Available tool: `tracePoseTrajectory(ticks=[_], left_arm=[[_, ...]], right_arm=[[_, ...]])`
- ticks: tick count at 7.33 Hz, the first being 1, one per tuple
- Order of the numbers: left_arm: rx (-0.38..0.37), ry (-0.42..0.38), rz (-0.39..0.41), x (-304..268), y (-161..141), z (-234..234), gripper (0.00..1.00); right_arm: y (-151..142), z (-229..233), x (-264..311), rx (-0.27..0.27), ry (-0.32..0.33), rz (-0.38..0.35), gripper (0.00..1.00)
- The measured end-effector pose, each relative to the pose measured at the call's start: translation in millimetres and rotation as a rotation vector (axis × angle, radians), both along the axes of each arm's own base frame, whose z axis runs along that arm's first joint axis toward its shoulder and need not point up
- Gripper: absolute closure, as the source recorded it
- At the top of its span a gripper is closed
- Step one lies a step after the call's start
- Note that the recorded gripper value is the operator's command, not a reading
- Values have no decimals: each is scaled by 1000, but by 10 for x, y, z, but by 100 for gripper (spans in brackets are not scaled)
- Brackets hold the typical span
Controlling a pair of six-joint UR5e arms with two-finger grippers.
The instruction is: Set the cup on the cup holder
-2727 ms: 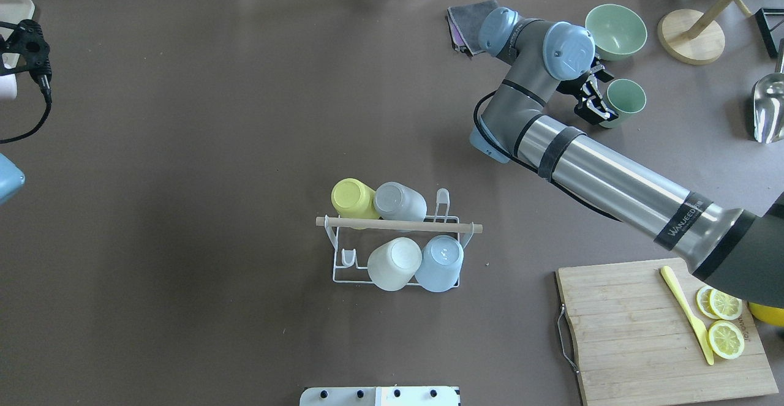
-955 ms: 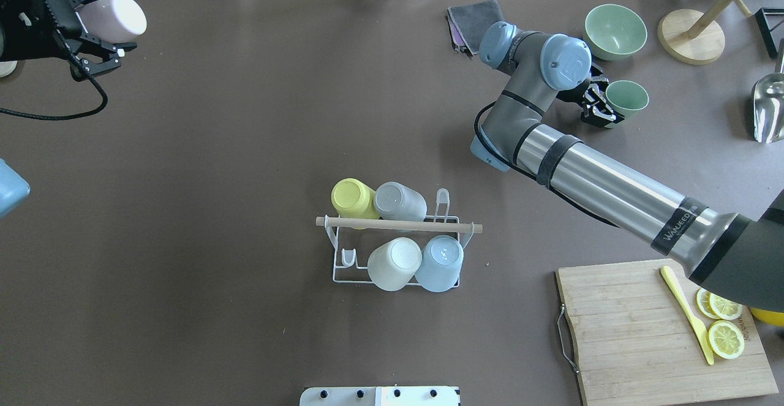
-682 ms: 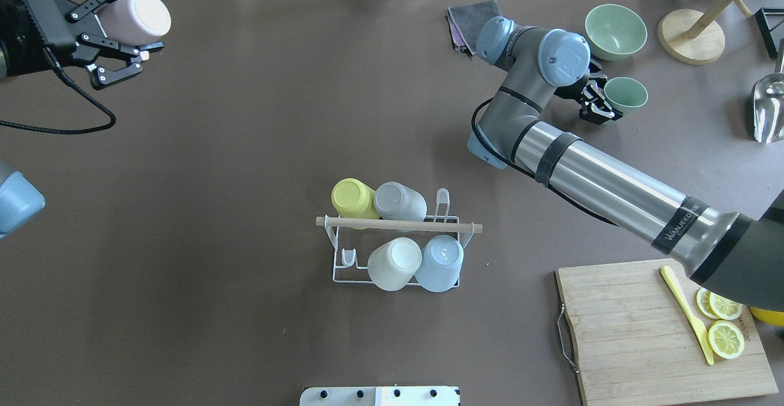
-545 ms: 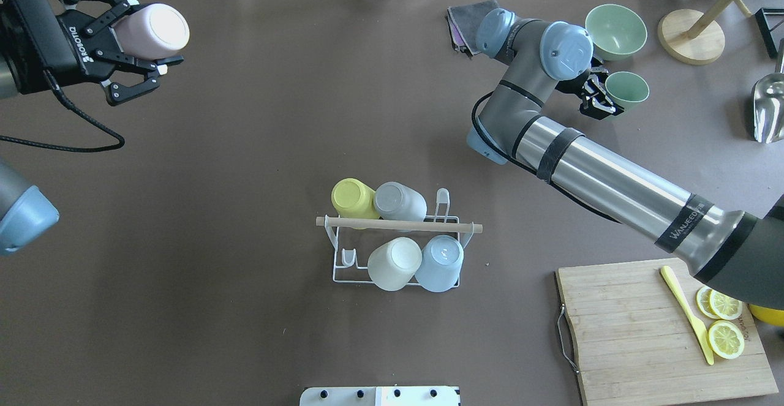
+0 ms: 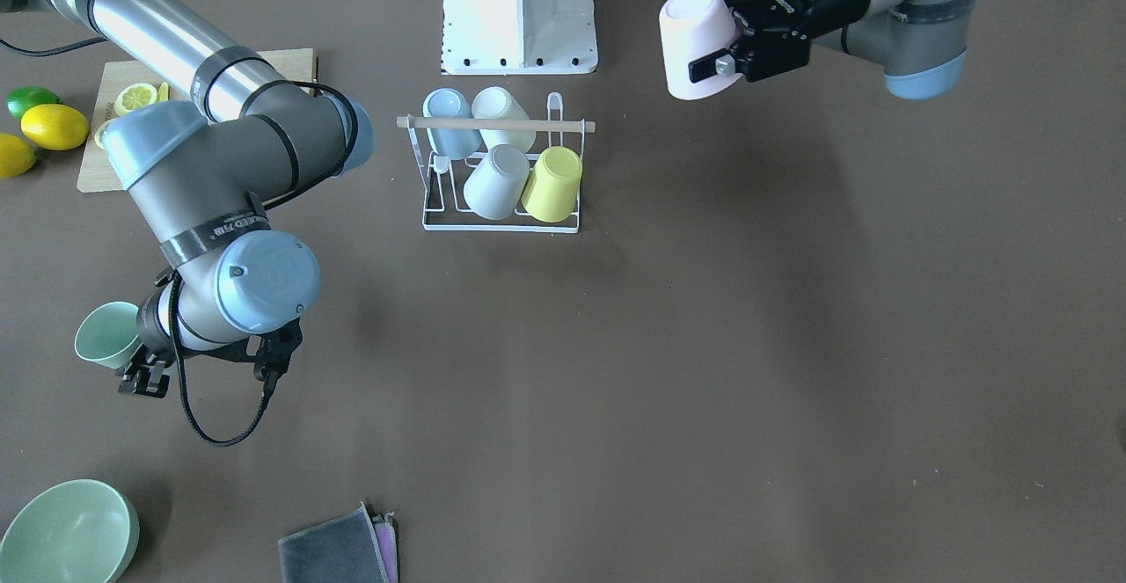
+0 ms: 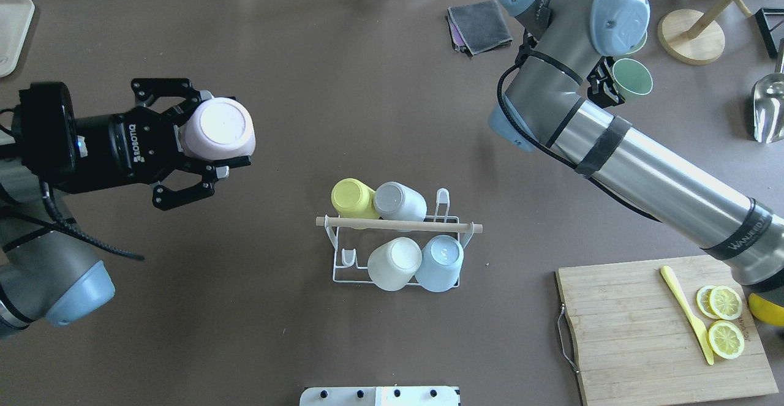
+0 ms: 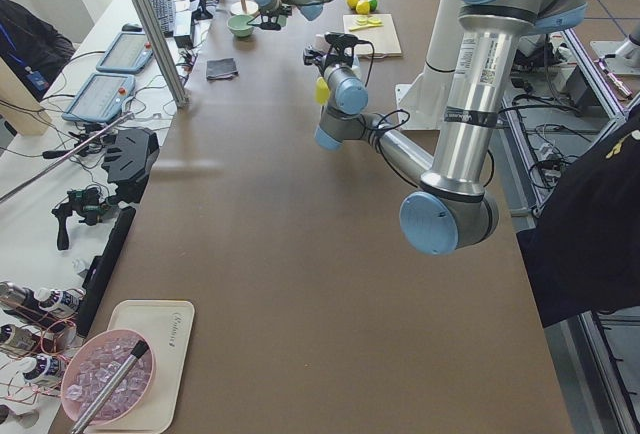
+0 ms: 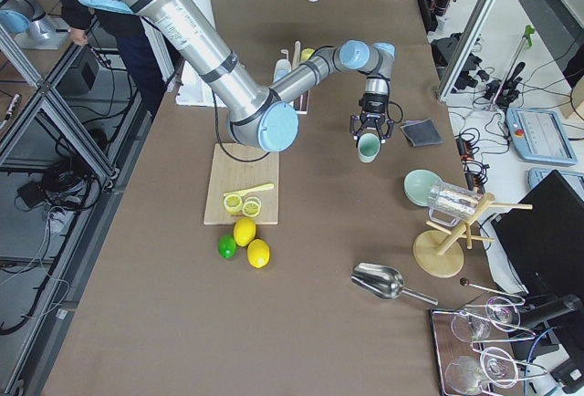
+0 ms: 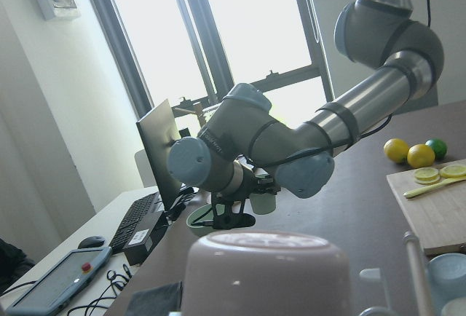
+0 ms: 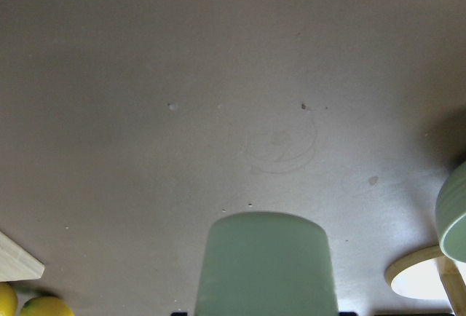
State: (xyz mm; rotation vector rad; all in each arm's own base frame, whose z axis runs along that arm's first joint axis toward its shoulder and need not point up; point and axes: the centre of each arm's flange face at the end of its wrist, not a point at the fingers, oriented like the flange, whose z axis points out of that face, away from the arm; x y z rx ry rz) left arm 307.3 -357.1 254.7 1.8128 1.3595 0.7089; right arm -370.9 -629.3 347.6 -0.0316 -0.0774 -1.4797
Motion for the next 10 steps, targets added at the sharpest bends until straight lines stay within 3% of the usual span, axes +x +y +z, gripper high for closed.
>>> tracePoseTrajectory(ticks=[2,4,7,10], left_arm=[[-22,100,187,481,414,-155,38],[28,169,248,944,530,-282,38],[204,195,152,1419,511,-151,38],[321,209,95,1665,677,120,39]], right_arm=[[165,-242,223,-36,-224,69,58],[249,-292,314,-69,-446,133,60],[435,-480,542,-99,-736,209,59],[578,-612,642,-103,-1021,373,59]])
